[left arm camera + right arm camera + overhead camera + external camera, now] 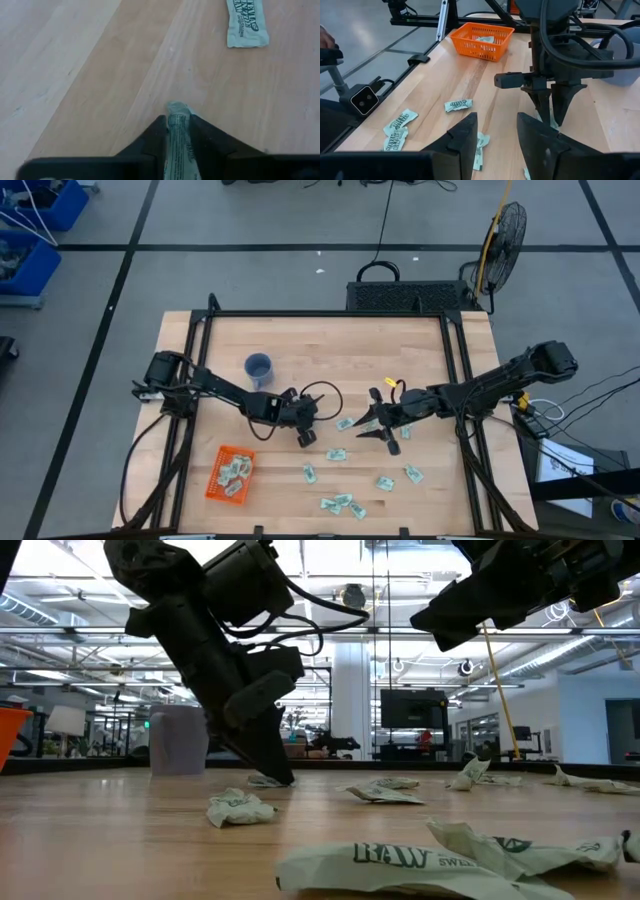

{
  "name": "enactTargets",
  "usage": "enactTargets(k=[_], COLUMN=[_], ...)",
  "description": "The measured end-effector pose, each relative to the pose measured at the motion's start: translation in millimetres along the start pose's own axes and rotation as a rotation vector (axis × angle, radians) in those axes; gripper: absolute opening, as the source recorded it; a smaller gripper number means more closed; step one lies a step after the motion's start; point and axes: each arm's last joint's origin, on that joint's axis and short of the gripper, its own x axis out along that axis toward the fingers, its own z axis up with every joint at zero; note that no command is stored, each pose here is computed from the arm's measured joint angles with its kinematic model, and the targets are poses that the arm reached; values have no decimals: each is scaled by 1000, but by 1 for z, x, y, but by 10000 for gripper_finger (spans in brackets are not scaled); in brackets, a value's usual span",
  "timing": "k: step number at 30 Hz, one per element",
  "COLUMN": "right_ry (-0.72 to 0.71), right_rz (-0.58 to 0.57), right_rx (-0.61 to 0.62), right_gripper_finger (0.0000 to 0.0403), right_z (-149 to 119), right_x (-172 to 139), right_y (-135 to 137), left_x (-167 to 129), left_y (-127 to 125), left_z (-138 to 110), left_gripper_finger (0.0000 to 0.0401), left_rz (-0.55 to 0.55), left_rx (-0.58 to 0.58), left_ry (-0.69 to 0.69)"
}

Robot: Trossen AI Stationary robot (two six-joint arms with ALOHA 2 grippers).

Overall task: Pick and place Stevia / Truvia into bins
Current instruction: Put the stevia packet into the orange bin

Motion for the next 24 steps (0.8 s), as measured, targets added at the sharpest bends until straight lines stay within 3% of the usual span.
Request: enactTargets(k=[5, 10, 17, 24], right_ry=[0, 0, -9, -16], right_rz=[0, 0, 0, 0], right_rx=[0, 0, -4, -41], right_gripper_finger=[130, 130, 130, 130], right_z=[0, 0, 1, 2], right_x=[0, 0, 0, 0], right_y=[0, 0, 0, 0], left_x=[1, -8, -68, -136], left_y=[0, 0, 1, 0], left_z=[0, 3, 13, -17], left_gripper_finger=[11, 10, 6, 5], left_rz=[-9, -53, -133, -128], left_rx=[-5, 14, 8, 103], left_ry=[5, 6, 24, 210])
